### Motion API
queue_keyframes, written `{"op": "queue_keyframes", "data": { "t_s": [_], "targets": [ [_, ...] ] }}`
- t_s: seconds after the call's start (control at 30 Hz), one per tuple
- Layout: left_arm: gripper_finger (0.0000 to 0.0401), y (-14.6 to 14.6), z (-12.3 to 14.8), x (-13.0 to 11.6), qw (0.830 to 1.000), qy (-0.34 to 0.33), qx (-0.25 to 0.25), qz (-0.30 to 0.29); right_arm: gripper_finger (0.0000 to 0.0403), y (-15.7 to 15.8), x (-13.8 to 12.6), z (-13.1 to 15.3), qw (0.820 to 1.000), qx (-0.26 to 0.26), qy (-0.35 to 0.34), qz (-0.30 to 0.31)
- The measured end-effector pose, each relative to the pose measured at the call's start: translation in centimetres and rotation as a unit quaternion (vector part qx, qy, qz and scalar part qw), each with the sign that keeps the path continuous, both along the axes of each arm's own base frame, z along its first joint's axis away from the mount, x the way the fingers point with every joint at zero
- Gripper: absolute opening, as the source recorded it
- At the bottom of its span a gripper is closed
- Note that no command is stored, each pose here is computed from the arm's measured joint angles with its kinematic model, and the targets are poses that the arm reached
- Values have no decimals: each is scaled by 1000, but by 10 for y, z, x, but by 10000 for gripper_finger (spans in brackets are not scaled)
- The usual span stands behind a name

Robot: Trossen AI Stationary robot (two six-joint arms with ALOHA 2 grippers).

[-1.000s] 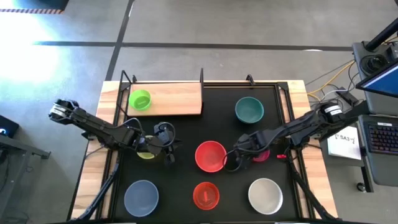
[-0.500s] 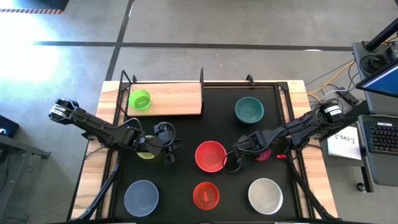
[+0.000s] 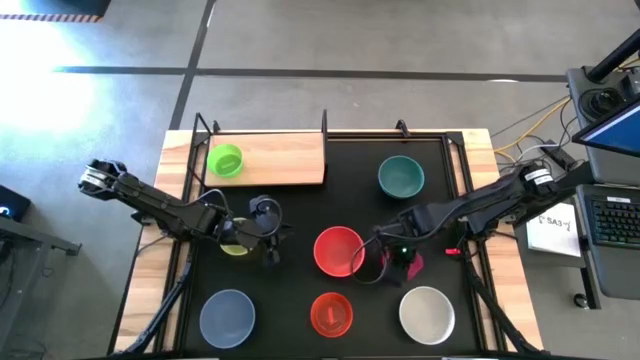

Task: Place and stack bowls onto a shelf
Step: Stack the small pink bowl onto the green bowl on the shelf

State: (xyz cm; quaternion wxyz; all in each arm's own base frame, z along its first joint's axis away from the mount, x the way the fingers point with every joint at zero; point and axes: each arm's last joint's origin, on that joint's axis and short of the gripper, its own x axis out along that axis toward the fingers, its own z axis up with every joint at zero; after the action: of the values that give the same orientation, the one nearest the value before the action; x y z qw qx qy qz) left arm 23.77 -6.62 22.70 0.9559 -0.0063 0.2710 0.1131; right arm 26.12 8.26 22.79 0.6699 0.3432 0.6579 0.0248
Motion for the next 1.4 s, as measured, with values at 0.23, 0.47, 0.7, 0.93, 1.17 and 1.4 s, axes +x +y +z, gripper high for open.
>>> {"op": "queue_keyframes", "data": {
  "t_s": [0.23,0.47,0.7,0.93,1.17,1.4],
  "targets": [
    [83,-7,9,6,993,-32,23,-113,8,19,13,51,986,74,-106,105],
    [83,-21,27,11,953,-126,46,-271,8,29,27,79,943,74,-253,205],
    [83,-36,32,16,929,-186,75,-310,8,31,33,83,860,29,-388,331],
    [83,-47,15,36,919,-221,90,-313,8,35,44,73,795,-6,-445,412],
    [83,-58,5,55,910,-208,117,-339,8,39,55,58,769,-6,-455,448],
    [83,-78,2,64,884,-204,139,-398,8,41,59,51,766,10,-453,457]
  ]
}}
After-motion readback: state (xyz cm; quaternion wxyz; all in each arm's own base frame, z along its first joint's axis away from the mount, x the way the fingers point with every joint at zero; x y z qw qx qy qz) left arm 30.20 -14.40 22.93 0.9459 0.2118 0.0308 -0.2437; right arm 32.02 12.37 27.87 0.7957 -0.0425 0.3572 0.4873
